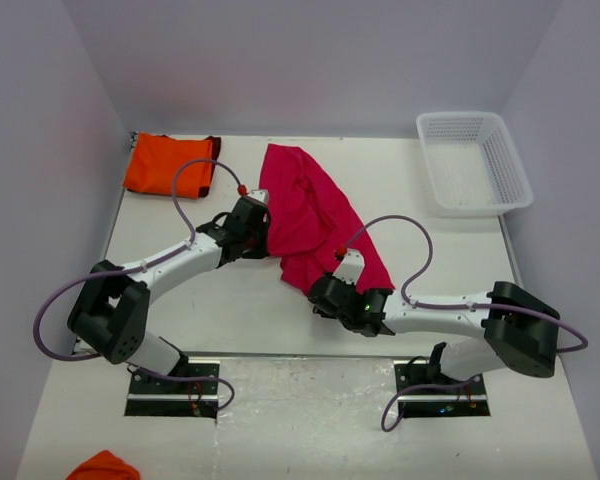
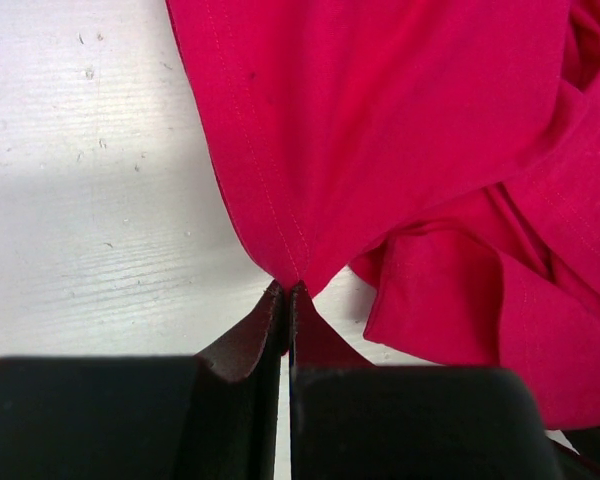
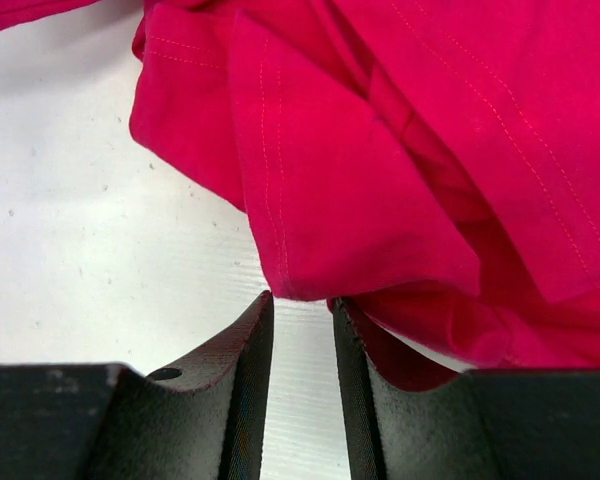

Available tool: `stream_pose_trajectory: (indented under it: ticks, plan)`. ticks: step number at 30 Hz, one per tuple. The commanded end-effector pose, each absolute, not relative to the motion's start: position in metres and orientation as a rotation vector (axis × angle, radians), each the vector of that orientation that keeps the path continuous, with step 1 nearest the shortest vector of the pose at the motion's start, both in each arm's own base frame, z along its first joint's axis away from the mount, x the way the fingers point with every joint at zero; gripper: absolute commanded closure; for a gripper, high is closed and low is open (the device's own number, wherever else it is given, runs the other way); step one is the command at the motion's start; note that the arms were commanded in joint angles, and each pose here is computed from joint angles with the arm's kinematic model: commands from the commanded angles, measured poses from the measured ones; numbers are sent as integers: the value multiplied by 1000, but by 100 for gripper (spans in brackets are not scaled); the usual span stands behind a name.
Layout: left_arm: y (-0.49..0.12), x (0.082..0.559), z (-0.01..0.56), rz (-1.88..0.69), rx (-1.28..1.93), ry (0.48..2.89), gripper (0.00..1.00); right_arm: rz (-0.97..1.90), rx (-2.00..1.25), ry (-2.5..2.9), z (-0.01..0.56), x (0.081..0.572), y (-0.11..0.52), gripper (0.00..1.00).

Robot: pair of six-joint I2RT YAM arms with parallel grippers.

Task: Fold and stack the t-shirts
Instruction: Flatten out the tshirt

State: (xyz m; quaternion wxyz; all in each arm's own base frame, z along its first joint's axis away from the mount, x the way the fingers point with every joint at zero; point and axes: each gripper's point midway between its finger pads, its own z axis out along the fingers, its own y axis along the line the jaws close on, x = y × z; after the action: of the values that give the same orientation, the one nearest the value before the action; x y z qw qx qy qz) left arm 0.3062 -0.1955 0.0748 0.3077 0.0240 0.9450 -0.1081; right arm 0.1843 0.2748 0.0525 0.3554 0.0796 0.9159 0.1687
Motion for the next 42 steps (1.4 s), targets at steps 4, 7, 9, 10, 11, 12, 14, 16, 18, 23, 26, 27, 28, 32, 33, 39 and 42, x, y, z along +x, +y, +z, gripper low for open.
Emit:
stream_pose_trajectory:
  ticks: [4, 7, 9, 10, 11, 12, 14, 16, 18, 23, 26, 27, 28, 32, 33, 39, 42]
  plan:
    - [-201, 309, 83, -321, 100, 2452, 100, 443, 215, 2326, 67, 191, 281, 64]
    - [-201, 308, 83, -323, 102, 2454, 100, 437, 228, 2317, 68, 193, 277, 63]
    - [-201, 309, 83, -324, 100, 2452, 100, 423, 238, 2317, 67, 194, 274, 63]
    - [-201, 308, 83, -327, 102, 2452, 100, 419, 240, 2317, 66, 195, 273, 63]
    - [-201, 308, 83, -327, 102, 2452, 100, 411, 238, 2320, 65, 195, 271, 63]
    - [-201, 308, 84, -327, 100, 2450, 100, 404, 225, 2321, 65, 195, 272, 63]
    - [-201, 308, 84, -329, 102, 2449, 100, 402, 208, 2324, 67, 195, 275, 63]
    - [-201, 308, 82, -326, 102, 2453, 100, 376, 149, 2329, 65, 192, 279, 63]
    - [-202, 308, 81, -330, 101, 2456, 100, 368, 106, 2323, 71, 191, 288, 63]
    - [-202, 308, 83, -334, 103, 2452, 100, 305, 67, 2339, 68, 196, 291, 62]
    - [-202, 308, 84, -334, 105, 2452, 100, 280, 48, 2343, 69, 199, 291, 62]
    - [-202, 308, 84, -332, 106, 2451, 100, 284, 46, 2348, 68, 198, 291, 62]
    - [-202, 308, 84, -330, 105, 2451, 100, 284, 47, 2350, 67, 197, 291, 62]
    - [-203, 308, 82, -334, 106, 2455, 100, 284, 58, 2372, 58, 194, 289, 62]
    - [-202, 308, 81, -332, 104, 2458, 100, 287, 55, 2378, 56, 194, 289, 62]
    - [-203, 307, 80, -337, 109, 2461, 100, 203, 3, 2416, 37, 188, 280, 62]
    - [-203, 306, 82, -340, 110, 2455, 100, 131, -36, 2423, 29, 191, 276, 62]
